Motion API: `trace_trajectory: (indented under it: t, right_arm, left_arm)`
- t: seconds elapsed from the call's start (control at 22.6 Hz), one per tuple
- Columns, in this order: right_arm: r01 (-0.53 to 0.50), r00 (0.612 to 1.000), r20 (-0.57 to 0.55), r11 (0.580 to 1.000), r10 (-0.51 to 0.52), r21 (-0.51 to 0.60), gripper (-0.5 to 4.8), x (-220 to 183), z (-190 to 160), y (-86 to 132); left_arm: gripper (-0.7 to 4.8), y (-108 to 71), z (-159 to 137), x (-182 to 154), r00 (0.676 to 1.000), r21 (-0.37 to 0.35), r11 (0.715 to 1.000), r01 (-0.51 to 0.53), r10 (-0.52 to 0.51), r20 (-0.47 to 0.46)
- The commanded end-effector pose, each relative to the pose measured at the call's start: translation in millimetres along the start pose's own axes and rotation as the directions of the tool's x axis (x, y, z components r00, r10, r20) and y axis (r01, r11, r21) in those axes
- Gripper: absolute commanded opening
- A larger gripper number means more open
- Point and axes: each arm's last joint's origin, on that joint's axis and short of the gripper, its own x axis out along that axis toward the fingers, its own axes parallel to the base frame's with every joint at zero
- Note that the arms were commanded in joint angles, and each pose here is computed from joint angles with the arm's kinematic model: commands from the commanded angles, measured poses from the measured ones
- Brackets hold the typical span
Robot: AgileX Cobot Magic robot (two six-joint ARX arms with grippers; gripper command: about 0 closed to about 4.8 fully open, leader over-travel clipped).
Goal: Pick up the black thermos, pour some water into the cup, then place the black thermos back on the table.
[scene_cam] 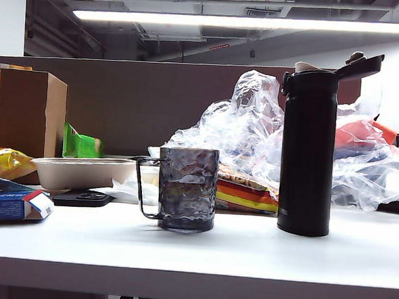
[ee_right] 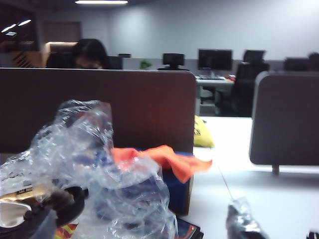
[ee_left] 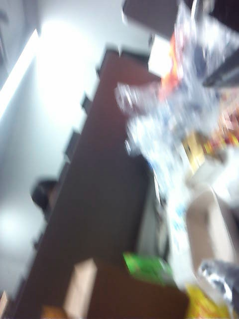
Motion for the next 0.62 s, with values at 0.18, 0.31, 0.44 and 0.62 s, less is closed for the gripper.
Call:
trace_trajectory:
  t: [0.18,0.31,0.44,0.62]
  right_arm:
    - [-0.087,0.996,-0.006,0.995,0.087,-0.040,4.79,25.4,43.5,0.5]
    - [-0.180,0.983,0.026,0.983,0.180,-0.031,4.79,46.7,54.4,3.7]
    - [-0.250,0.968,0.039,0.968,0.249,0.006,4.79,66.2,52.0,12.5]
    - [-0.332,0.939,-0.081,0.943,0.333,0.032,4.79,87.5,28.3,36.4]
  left_arm:
    - [4.79,-5.9,25.8,19.3,0.993,0.003,0.993,0.121,-0.121,-0.014]
    - [4.79,-8.2,40.3,36.7,0.989,0.021,0.989,0.147,-0.147,-0.017]
    - [4.79,-11.0,39.8,59.3,0.980,0.001,0.983,0.182,-0.181,-0.086]
    - [4.79,-33.5,32.6,92.2,0.926,0.003,0.944,0.329,-0.322,-0.198]
